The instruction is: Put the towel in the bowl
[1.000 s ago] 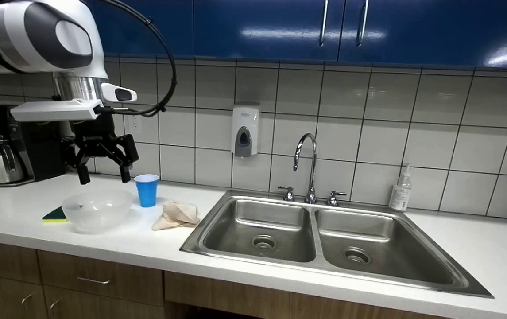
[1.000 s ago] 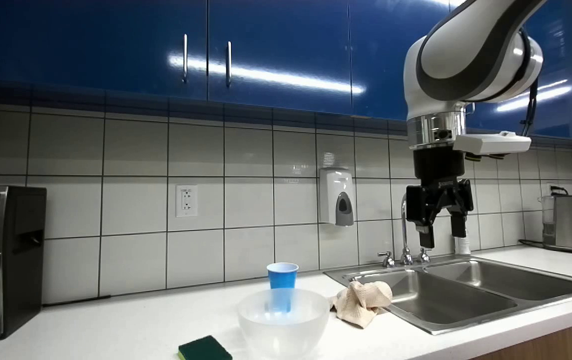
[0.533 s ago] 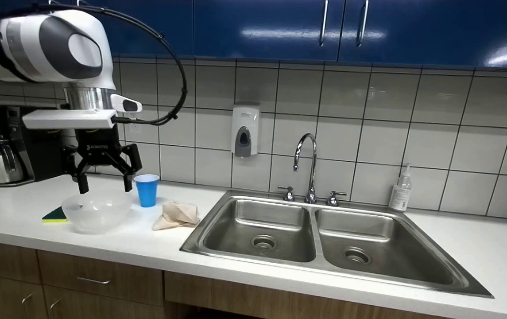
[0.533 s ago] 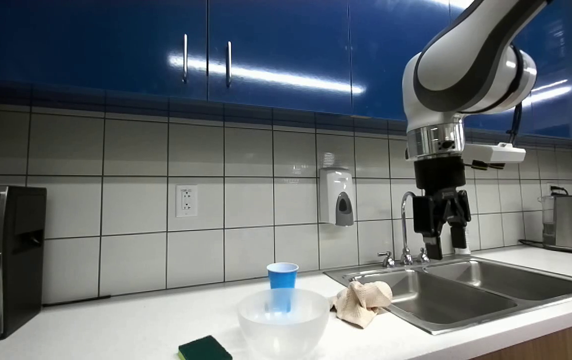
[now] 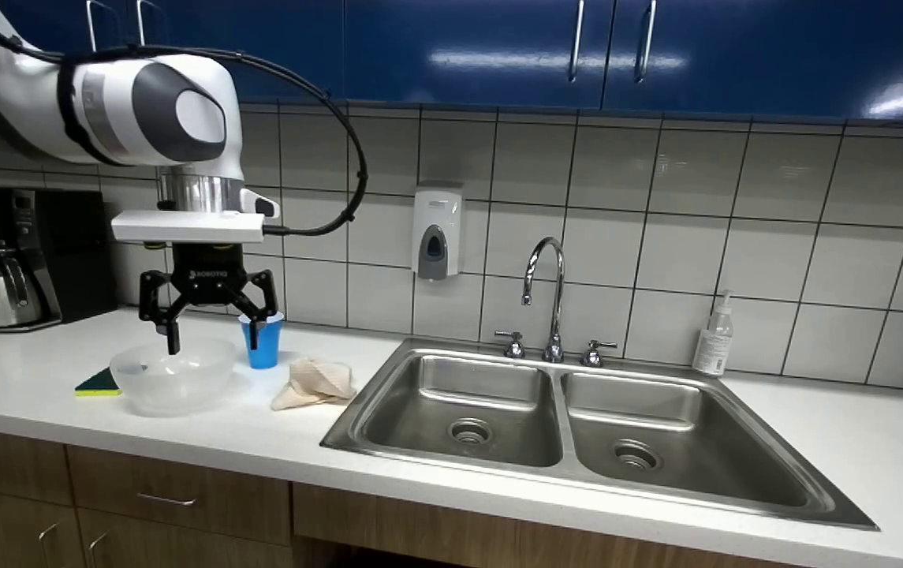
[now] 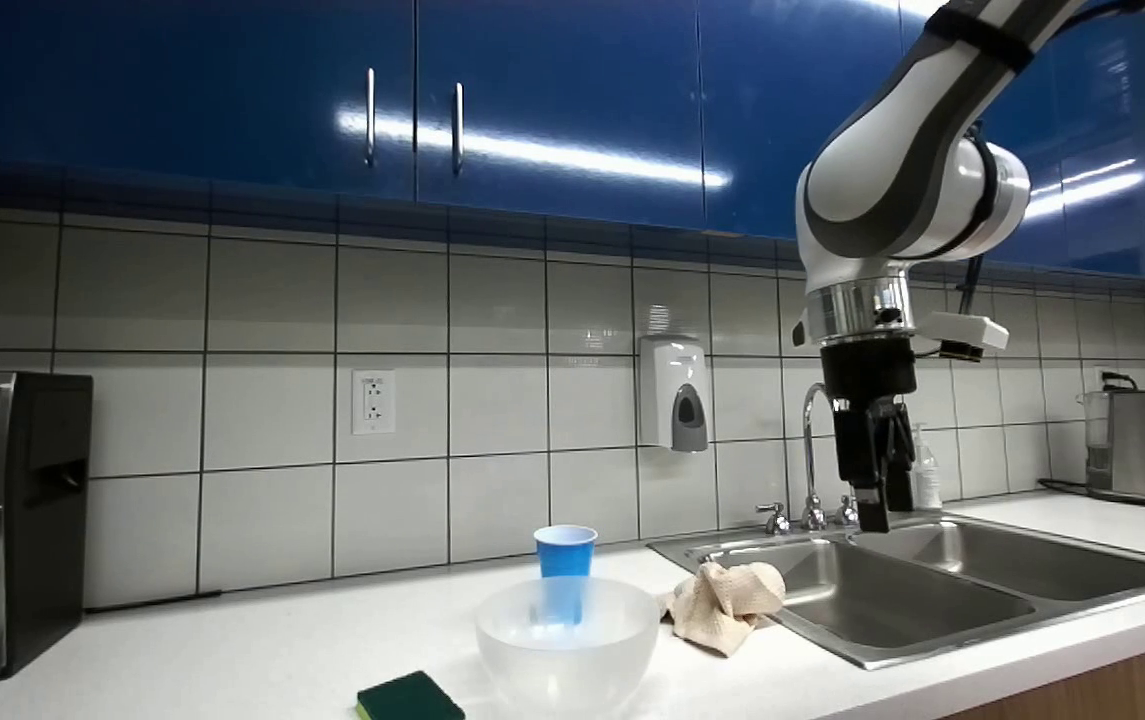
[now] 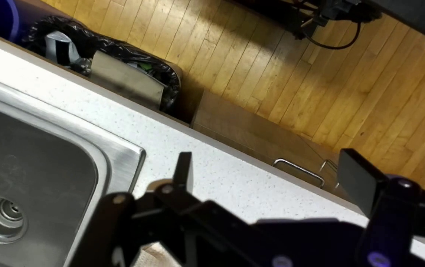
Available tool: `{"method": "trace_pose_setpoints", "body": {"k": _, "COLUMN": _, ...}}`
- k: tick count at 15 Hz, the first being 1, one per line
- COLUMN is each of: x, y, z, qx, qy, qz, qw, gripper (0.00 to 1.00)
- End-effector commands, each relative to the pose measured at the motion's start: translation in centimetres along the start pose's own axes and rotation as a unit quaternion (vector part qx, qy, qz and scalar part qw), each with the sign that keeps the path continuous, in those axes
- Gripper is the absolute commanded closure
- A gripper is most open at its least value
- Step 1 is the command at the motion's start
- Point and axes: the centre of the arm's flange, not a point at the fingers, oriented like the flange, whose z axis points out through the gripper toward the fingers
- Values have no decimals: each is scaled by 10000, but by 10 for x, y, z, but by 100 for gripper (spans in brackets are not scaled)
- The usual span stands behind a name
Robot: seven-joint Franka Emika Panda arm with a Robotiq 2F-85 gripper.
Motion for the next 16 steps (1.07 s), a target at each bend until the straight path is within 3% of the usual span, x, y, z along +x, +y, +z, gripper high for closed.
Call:
{"method": "trace_pose_setpoints", "body": {"k": 1, "x": 34, "y": 22, "z": 0, "qx": -5, "qy": -104, "qz": -395, "qw": 9992, "gripper": 0}}
{"method": "trace_pose_setpoints", "body": {"k": 11, "x": 128, "y": 69, "z": 28, "qx": 45, "qy": -415, "qz": -732, "qw": 9964, "gripper": 0}}
{"method": "trace_pose_setpoints", "body": {"k": 16, "x": 173, "y": 101, "z": 58, "qx": 47, "qy": -401, "qz": -457, "qw": 9981, "gripper": 0}}
